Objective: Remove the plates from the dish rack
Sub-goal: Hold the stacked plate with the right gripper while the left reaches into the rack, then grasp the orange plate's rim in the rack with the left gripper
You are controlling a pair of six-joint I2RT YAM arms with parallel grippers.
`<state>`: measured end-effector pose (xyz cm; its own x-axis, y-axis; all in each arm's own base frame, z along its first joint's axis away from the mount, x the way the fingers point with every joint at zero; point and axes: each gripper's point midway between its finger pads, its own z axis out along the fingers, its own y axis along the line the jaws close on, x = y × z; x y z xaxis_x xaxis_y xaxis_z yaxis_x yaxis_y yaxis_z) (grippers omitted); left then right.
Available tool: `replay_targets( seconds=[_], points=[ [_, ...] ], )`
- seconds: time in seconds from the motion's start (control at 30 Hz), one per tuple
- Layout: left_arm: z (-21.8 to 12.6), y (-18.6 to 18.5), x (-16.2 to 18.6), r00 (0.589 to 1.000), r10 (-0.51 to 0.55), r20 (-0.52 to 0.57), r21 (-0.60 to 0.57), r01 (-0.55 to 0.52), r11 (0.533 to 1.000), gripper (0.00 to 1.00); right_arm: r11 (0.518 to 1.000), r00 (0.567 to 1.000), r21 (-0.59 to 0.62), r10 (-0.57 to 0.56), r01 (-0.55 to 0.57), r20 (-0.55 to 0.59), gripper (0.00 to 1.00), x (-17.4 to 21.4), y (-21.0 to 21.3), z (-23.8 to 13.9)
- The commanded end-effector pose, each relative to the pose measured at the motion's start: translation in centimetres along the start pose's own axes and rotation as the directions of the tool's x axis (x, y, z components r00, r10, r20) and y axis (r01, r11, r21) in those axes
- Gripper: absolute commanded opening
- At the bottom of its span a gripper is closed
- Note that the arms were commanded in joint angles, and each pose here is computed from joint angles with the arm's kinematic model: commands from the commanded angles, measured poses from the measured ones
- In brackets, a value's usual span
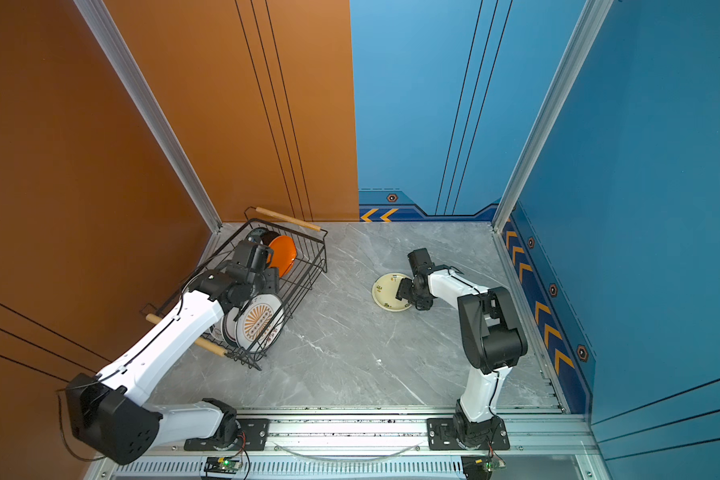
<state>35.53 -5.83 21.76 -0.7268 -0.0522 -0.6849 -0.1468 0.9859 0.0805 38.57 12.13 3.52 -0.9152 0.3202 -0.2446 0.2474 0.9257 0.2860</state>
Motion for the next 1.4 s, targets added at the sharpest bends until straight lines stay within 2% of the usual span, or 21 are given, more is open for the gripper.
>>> replay_targets(
  seconds=[0.0, 0.27, 0.43, 0.6, 0.73, 1.07, 1.3, 1.37],
  points=[
    [1.7, -0.3, -0.7, 0.998, 0.028, -0.054, 0.026, -0.027, 0.999, 0.68, 1.000, 1.000, -0.013, 0.007, -0.007, -0.014, 0.71, 0.1, 0.1, 0.5],
    [7.4, -1.1, -3.9, 0.990, 0.089, -0.105, 0.020, -0.088, 0.996, 0.65, 0.998, 0.999, -0.042, 0.049, -0.048, 0.011, 0.76, -0.5, -1.0, 0.3],
    [10.2, -0.1, -5.1, 0.987, 0.104, -0.125, 0.023, -0.102, 0.995, 0.65, 0.996, 0.998, -0.066, 0.058, -0.057, 0.007, 0.77, -0.7, -1.1, 0.2],
    [11.2, 1.3, -6.6, 0.991, 0.092, -0.100, 0.037, -0.088, 0.995, 0.65, 0.995, 0.998, -0.085, 0.060, -0.059, 0.006, 0.77, -0.8, -1.0, 0.1],
    [12.2, 1.0, -7.3, 0.986, 0.135, -0.099, 0.072, -0.128, 0.989, 0.64, 0.994, 0.998, -0.090, 0.062, -0.061, 0.008, 0.78, -0.8, -1.0, 0.0],
    [14.6, 0.1, -6.9, 0.977, 0.169, -0.130, 0.124, -0.153, 0.980, 0.57, 0.993, 0.997, -0.102, 0.068, -0.066, 0.020, 0.79, -1.1, -1.1, -0.5],
    [16.3, -0.2, -6.4, 0.970, 0.187, -0.158, 0.123, -0.168, 0.978, 0.49, 0.991, 0.998, -0.116, 0.068, -0.065, 0.018, 0.79, -1.0, -0.9, -0.5],
    [16.6, -0.1, -6.1, 0.967, 0.190, -0.167, 0.119, -0.172, 0.978, 0.45, 0.991, 0.997, -0.119, 0.068, -0.066, 0.019, 0.79, -1.0, -0.9, -0.5]
  ],
)
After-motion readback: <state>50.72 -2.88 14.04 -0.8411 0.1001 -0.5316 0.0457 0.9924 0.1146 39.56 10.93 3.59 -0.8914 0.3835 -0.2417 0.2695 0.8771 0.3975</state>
